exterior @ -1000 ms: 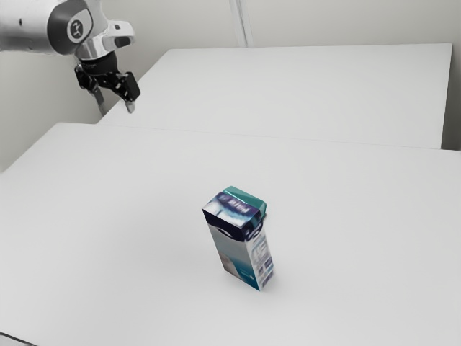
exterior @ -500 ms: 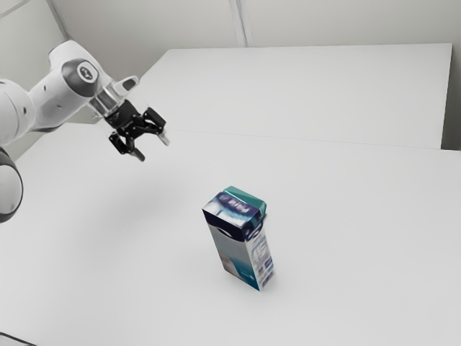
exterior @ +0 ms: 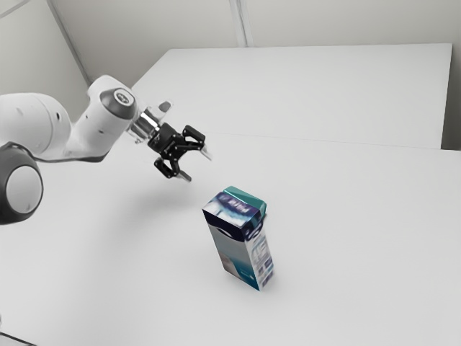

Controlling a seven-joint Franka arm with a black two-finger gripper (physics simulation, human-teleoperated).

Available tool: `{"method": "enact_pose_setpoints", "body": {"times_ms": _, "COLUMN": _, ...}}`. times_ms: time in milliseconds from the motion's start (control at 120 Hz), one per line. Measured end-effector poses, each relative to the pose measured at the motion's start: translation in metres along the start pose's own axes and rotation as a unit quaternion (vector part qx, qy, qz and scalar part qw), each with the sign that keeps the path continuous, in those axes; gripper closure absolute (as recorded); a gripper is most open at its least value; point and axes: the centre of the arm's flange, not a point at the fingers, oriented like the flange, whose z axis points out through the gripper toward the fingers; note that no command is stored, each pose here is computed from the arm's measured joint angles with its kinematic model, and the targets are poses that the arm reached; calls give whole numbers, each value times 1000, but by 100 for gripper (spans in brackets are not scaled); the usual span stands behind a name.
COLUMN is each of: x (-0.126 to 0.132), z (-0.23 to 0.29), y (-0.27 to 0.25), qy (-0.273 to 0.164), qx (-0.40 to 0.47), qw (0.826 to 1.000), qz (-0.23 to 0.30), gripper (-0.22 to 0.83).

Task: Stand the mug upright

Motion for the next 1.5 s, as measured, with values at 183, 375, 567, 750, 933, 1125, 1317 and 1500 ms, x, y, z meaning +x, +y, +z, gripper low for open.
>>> {"method": "enact_pose_setpoints", "body": {"times_ms": 183, "x": -8, "z": 33, "y": -5, "qy": -15, "qx": -29, "qw": 999, "qz": -25, "gripper": 0}}
{"method": "enact_pose_setpoints", "body": {"times_ms": 375, "x": -10, "z": 53, "y": 11, "qy": -14, "qx": -47, "qw": 998, "qz": -26, "gripper": 0}}
{"method": "enact_pose_setpoints", "body": {"times_ms": 567, "x": -6, "z": 74, "y": 12, "qy": -14, "qx": -60, "qw": 997, "qz": -37, "gripper": 0}}
{"method": "enact_pose_setpoints", "body": {"times_ms": 750, "x": -2, "z": 87, "y": 11, "qy": -9, "qx": -71, "qw": 996, "qz": -48, "gripper": 0}}
{"method": "enact_pose_setpoints", "body": {"times_ms": 933, "x": 0, "z": 100, "y": 17, "qy": -5, "qx": -82, "qw": 995, "qz": -54, "gripper": 0}}
{"method": "enact_pose_setpoints", "body": {"times_ms": 1125, "x": 3, "z": 101, "y": 17, "qy": 4, "qx": -80, "qw": 995, "qz": -53, "gripper": 24}}
{"method": "enact_pose_setpoints", "body": {"times_ms": 1317, "x": 4, "z": 101, "y": 22, "qy": 14, "qx": -75, "qw": 996, "qz": -46, "gripper": 61}}
{"method": "enact_pose_setpoints", "body": {"times_ms": 1500, "x": 1, "z": 105, "y": 38, "qy": 17, "qx": -75, "qw": 996, "qz": -33, "gripper": 73}}
